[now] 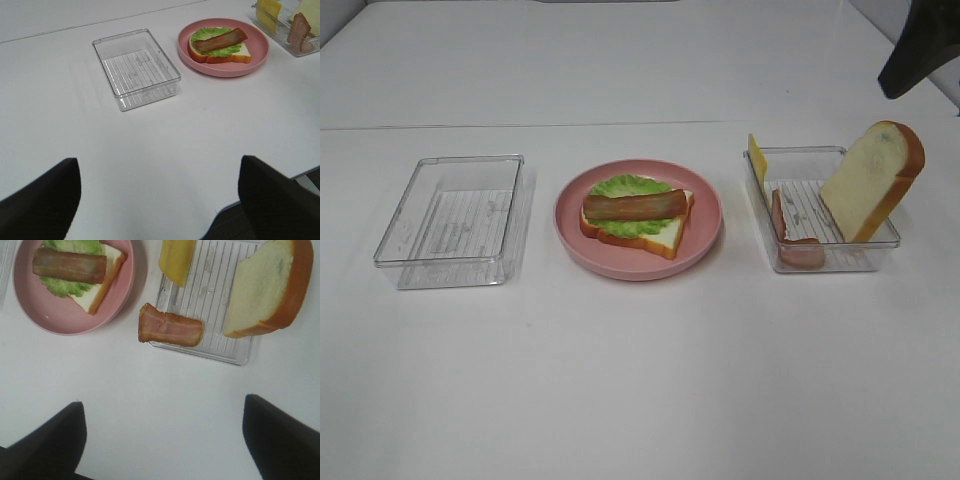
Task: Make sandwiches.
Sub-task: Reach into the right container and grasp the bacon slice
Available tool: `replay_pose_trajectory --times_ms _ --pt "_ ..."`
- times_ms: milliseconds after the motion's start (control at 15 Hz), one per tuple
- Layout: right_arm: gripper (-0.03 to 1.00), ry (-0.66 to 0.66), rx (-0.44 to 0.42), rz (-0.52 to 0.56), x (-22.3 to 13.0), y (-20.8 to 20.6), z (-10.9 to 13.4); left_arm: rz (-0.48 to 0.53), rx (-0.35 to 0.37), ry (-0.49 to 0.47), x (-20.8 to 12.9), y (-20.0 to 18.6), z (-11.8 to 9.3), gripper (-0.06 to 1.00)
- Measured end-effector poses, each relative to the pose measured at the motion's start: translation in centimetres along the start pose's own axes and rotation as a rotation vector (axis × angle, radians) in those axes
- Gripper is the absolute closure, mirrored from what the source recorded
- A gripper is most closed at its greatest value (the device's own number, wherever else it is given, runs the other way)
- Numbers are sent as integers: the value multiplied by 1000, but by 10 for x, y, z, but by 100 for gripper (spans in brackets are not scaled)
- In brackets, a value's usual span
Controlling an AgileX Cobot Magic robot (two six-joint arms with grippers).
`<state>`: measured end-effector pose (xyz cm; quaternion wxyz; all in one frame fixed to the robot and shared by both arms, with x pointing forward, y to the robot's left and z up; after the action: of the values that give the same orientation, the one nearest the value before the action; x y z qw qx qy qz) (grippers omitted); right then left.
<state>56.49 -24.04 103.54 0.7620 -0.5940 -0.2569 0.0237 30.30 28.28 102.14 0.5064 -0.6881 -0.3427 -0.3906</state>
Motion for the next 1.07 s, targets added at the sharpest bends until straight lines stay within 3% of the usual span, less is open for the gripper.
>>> replay_pose_trajectory --times_ms 267,467,800,1067 --pt "22 -24 43 138 22 51 12 0 0 0 0 0 0 15" --pt "22 -29 25 248 31 91 24 0 0 0 0 0 0 15" --pt "24 40 30 349 32 139 23 0 0 0 0 0 0 15" --pt "24 51 29 366 30 160 18 0 0 0 0 0 0 15"
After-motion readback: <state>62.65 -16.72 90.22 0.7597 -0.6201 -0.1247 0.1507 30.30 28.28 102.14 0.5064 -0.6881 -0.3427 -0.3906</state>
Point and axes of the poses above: a point on each arm's last joint axis where the gripper is mounted, y pointing out along that axis toward the gripper, z along the wrist's bending axis when the last joint is at zero, x = y × z, the point moved 8 cm from there along y, pointing out along that axis toward the gripper, and after that the axes turned 15 degrees about -y, right-handed, at the moved point
